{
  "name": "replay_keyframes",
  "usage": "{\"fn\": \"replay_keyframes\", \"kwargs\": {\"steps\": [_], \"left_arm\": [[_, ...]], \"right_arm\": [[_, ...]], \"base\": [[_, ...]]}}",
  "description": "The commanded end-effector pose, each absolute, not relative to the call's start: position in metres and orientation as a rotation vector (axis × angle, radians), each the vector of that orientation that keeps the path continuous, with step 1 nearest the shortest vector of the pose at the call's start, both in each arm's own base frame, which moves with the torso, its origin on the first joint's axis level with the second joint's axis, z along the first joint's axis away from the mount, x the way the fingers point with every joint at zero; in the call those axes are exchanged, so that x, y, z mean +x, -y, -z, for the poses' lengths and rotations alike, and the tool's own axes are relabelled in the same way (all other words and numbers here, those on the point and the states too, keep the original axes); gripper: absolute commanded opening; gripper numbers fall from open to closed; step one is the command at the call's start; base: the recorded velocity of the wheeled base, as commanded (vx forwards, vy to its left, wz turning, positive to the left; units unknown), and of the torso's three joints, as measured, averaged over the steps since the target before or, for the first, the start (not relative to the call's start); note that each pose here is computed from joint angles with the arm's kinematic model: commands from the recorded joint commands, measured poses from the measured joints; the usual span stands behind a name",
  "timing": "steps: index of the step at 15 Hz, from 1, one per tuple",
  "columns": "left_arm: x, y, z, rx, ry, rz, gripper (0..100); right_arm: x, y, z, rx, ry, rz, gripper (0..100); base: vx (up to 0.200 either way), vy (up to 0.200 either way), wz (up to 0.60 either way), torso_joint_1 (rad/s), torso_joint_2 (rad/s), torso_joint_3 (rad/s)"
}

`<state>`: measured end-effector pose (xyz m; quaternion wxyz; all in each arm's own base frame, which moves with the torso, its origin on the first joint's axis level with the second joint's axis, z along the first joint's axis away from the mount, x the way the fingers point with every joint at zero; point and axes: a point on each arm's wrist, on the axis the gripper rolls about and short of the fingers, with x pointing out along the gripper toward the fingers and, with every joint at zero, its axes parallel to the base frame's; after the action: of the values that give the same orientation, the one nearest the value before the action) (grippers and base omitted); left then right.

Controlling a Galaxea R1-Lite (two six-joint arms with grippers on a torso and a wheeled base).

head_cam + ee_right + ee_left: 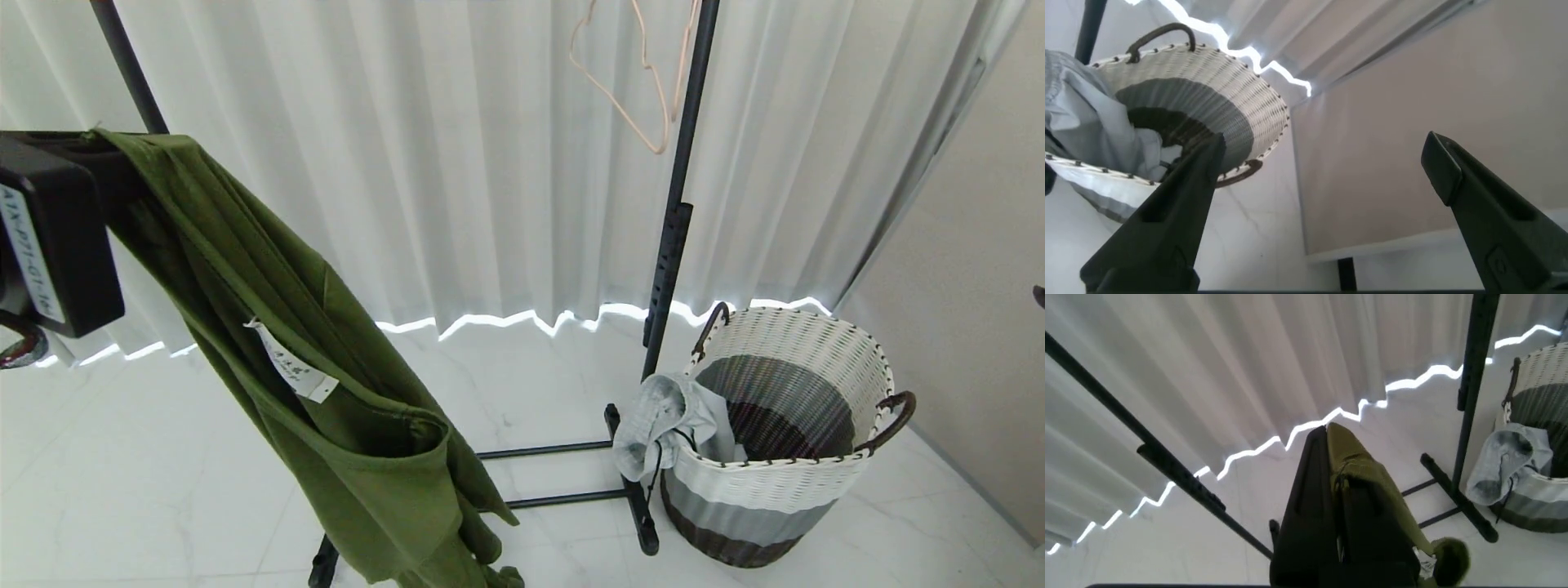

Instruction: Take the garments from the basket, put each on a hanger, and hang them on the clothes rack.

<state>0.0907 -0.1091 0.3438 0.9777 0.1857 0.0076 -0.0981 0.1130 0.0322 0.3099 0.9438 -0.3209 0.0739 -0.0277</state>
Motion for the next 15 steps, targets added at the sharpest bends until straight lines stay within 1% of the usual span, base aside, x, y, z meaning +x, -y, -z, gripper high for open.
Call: {"fn": "replay_keyframes", "kwargs": {"steps": [1, 13, 15], "left_arm": [[0.0916, 0.1105, -0.3431, 0.378, -0.018, 0.201, 0], [0.0934, 0.1129, -0.3408, 0.387, -0.026, 0.201, 0], [0.0943, 0.1142, -0.3401, 0.391, -0.029, 0.201, 0]], "right_arm": [[0.1122, -0.032, -0.3102, -0.654, -0.148, 0.057, 100], [0.1108, -0.0315, -0.3107, -0.649, -0.144, 0.058, 100], [0.1109, -0.0316, -0.3103, -0.649, -0.144, 0.055, 100]], "base": [[0.0, 0.0, 0.0, 0.0, 0.0, 0.0], [0.2, 0.0, 0.0, 0.001, 0.0, 0.004], [0.0, 0.0, 0.0, 0.0, 0.0, 0.0]]}}
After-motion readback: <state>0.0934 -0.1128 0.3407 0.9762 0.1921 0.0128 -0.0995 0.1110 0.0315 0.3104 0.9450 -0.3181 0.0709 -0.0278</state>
